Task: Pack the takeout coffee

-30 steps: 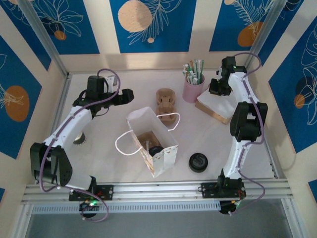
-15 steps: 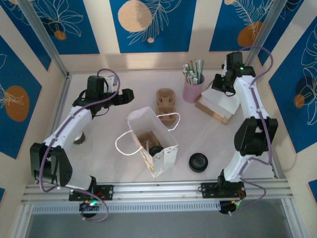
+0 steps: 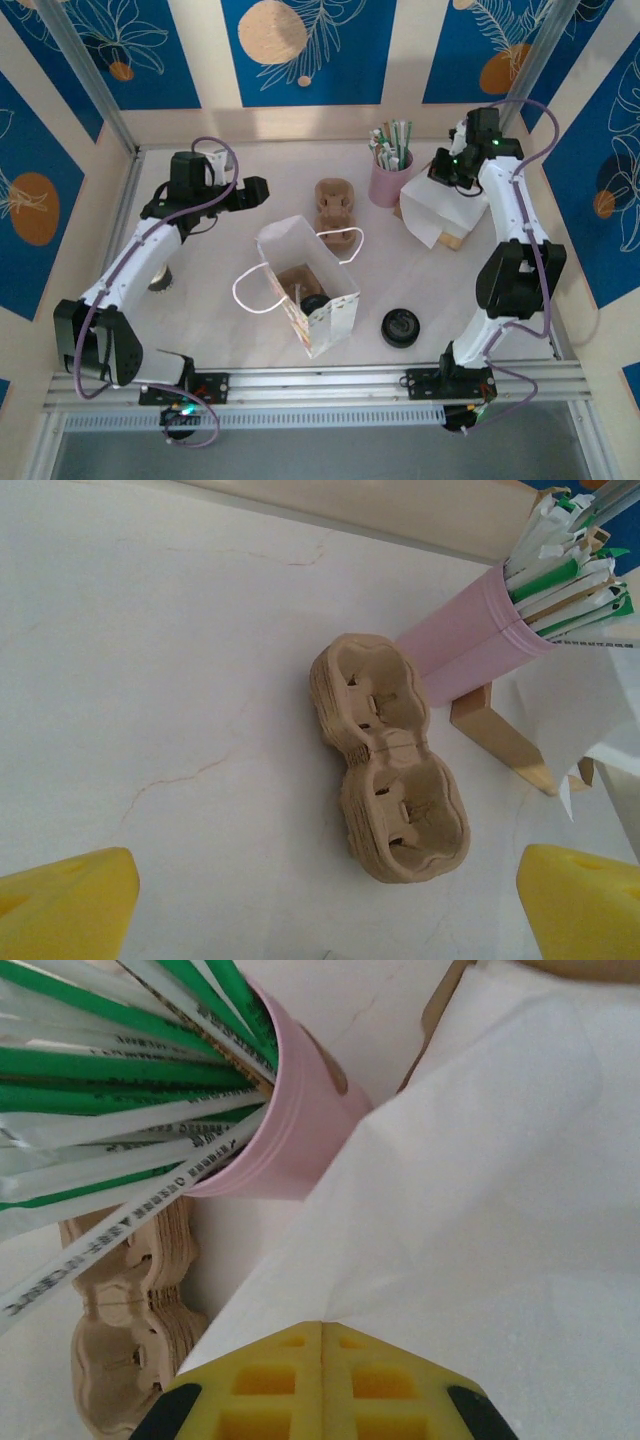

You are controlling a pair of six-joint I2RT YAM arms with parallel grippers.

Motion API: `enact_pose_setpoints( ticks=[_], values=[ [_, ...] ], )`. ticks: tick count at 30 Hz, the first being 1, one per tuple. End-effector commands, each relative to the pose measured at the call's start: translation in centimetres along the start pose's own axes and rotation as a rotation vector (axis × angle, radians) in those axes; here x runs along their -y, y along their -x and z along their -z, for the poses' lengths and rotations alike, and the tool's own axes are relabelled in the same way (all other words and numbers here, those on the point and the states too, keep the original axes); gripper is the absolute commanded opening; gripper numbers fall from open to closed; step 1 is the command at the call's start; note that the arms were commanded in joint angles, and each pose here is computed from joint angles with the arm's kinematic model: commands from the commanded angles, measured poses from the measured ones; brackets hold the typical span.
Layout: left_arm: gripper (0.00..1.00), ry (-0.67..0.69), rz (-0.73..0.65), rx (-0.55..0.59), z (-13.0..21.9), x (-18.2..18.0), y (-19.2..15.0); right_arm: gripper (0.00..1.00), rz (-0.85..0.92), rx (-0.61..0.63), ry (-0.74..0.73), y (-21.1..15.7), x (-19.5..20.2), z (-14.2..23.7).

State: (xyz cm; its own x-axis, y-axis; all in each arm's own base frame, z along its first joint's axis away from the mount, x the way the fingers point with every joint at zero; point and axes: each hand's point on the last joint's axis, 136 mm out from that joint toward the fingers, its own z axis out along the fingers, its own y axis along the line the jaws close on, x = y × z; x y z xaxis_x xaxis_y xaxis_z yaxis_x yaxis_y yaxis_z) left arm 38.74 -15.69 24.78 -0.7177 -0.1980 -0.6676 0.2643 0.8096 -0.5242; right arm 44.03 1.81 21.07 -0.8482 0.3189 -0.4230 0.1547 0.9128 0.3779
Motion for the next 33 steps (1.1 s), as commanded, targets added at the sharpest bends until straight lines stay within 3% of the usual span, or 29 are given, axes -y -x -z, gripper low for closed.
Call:
enact_pose_setpoints(
  ticks=[1,3,5,9,11,15,21,33],
  values=[
    [0.97,-0.029,0.001,0.035,1.1,0.9,1.2,0.00,-0.049,-0.105,0.068,-2.6,0.2,-2.9],
    [0.97,-0.030,0.000,0.032,1.1,0.9,1.1,0.01,-0.047,-0.141,0.076,-3.4,0.1,-4.2],
    [0.97,-0.030,0.000,0.032,1.1,0.9,1.2,0.27,-0.021,-0.154,0.077,-3.8,-0.3,-4.8],
    [0.97,-0.028,-0.001,0.034,1.1,0.9,1.2,0.62,0.022,-0.153,0.083,-4.5,-1.6,-5.1],
    [0.97,-0.028,-0.001,0.033,1.1,0.9,1.2,0.78,0.052,-0.145,0.051,-5.2,-1.6,-5.3],
    [0.97,-0.026,-0.004,0.028,1.2,0.9,1.0,0.95,0.144,-0.097,-0.044,-6.5,-1.7,-5.2],
    [0.97,-0.031,-0.003,0.029,1.1,0.9,1.0,0.99,0.284,-0.024,-0.224,-6.9,-1.6,-5.4],
    [0.97,-0.028,-0.011,0.026,1.2,0.8,0.7,0.99,0.338,0.013,-0.370,-7.1,-3.5,-8.9]
  ],
)
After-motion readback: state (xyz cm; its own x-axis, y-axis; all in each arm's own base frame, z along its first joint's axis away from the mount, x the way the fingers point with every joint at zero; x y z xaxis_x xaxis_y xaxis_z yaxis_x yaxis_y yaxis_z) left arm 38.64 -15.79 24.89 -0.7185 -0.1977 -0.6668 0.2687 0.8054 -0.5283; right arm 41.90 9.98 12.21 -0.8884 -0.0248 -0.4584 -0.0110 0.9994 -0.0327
